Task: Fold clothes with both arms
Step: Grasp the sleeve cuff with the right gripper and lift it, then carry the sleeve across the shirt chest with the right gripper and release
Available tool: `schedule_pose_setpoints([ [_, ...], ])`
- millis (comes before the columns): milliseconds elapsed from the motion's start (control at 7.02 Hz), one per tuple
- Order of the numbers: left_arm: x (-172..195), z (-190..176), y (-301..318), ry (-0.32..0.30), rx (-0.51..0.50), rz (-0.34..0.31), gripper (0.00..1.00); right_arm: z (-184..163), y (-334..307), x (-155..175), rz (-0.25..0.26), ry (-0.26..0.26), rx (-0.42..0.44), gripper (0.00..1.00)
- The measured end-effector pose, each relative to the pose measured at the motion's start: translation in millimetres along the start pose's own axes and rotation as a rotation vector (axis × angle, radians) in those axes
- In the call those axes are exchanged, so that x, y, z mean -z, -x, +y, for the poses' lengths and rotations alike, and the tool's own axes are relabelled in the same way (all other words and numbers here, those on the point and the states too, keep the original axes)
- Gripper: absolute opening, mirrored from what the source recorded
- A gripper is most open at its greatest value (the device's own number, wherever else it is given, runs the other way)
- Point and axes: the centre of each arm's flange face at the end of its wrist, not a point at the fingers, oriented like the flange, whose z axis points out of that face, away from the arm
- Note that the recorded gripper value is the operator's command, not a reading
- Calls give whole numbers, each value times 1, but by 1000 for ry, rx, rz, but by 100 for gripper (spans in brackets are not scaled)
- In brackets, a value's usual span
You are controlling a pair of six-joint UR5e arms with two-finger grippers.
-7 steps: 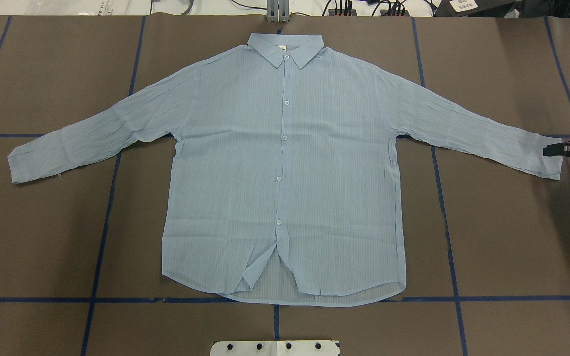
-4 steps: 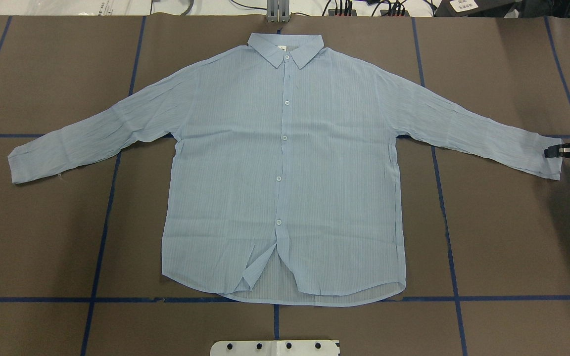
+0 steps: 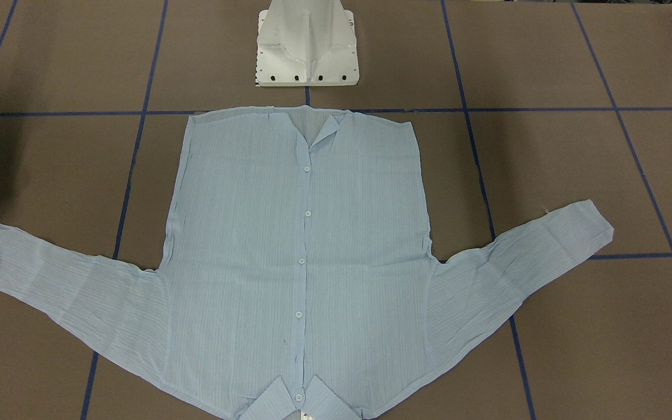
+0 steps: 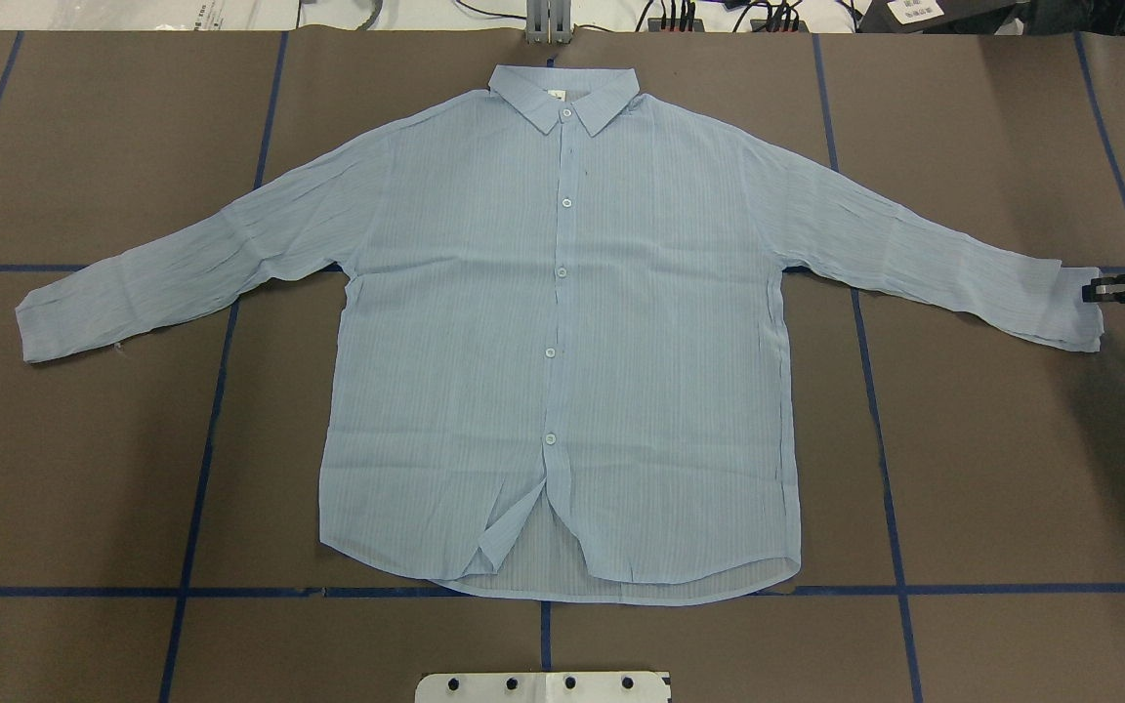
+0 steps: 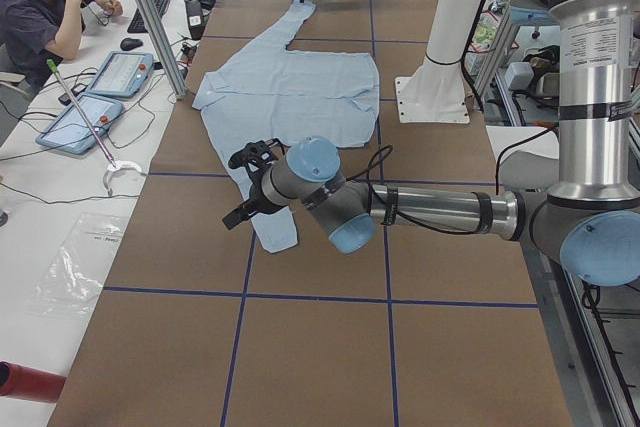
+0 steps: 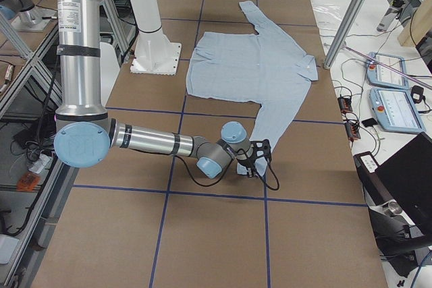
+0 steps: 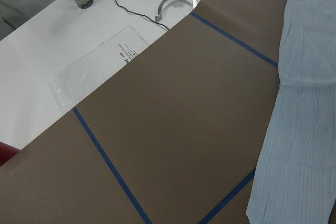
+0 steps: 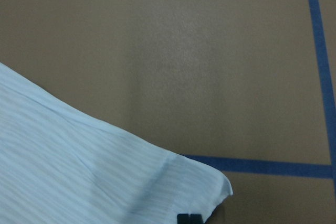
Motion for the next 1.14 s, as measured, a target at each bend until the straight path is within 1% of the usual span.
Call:
schedule_pose_setpoints([
  [285,-1,0,1,1,1,0,100,-41,25,35,-39,-91,7,0],
  [428,-2,1,1,3,3,0,100,-71,51,50,-56,-142,-6,0],
  [570,-2,1,2,3,3,0,100,-105,97,58,-74,-201,-44,0],
  [713,-2,1,2,4,5,0,100,-127,159,53,-100,-254,-52,0],
  [855,-3,2,2,6,7,0,100,-143,244,41,-134,-314,-36,0],
  [998,-4,3,3,9,9,1,100,-148,320,35,-166,-376,-50,0],
  [1140,-5,4,4,11,12,1,100,-147,390,35,-199,-438,-91,0],
])
